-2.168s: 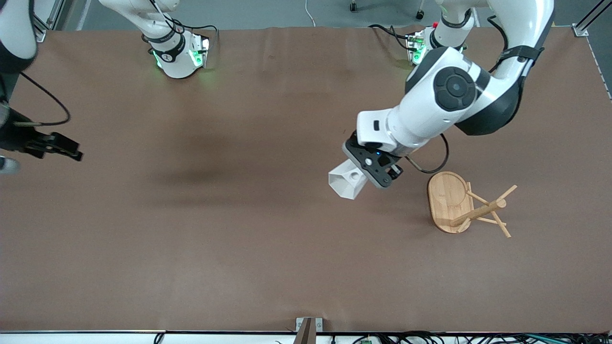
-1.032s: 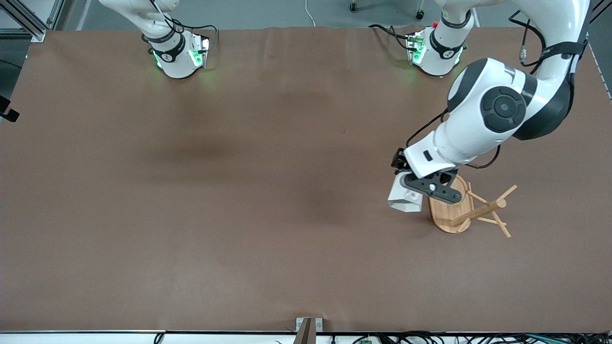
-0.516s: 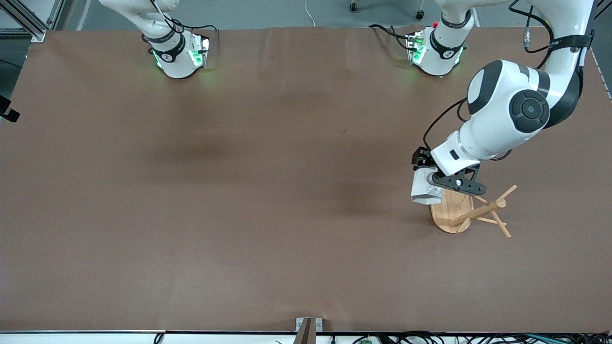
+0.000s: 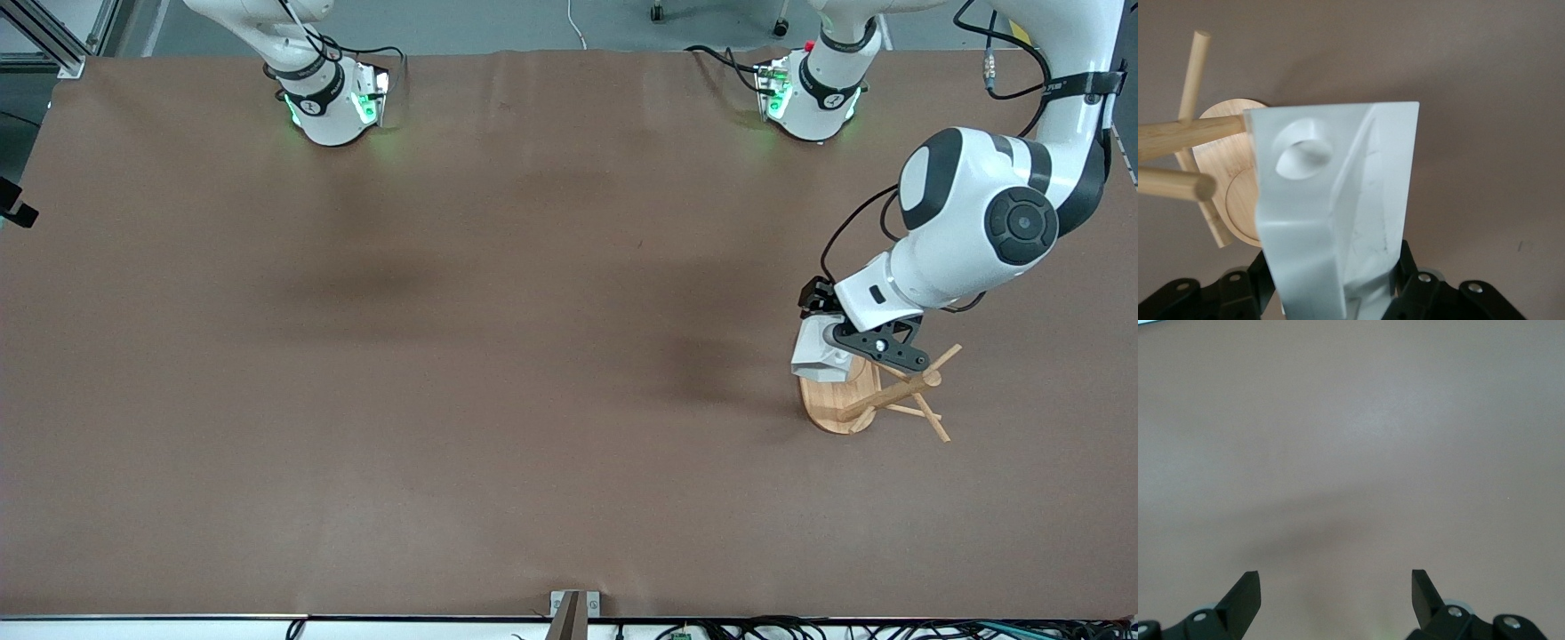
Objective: Hang cup on rack
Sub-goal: 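Lower the cup's handle hole onto a rack peg with the left gripper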
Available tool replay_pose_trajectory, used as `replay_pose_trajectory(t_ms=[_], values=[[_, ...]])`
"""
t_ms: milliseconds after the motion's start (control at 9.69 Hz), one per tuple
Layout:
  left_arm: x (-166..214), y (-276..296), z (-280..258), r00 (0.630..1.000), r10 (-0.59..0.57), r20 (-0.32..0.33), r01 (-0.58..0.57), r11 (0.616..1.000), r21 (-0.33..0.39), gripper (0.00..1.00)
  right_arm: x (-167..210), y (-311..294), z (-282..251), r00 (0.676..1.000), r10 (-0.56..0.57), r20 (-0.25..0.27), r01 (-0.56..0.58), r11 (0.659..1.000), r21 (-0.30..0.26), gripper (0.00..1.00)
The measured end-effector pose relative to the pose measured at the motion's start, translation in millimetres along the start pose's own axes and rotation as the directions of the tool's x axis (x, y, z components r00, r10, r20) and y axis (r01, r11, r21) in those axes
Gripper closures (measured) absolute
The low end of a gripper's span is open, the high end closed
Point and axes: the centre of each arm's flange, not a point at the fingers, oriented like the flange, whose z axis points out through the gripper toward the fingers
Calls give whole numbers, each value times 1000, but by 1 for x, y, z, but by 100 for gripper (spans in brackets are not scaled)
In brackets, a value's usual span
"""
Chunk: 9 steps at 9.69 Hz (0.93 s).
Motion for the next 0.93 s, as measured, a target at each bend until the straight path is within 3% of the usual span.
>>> replay_pose_trajectory(t_ms=[929], values=[[-1, -19, 3, 999, 1, -37, 0, 1000, 13, 29, 0, -1, 0, 1000, -1, -2, 1, 1000, 1, 0]])
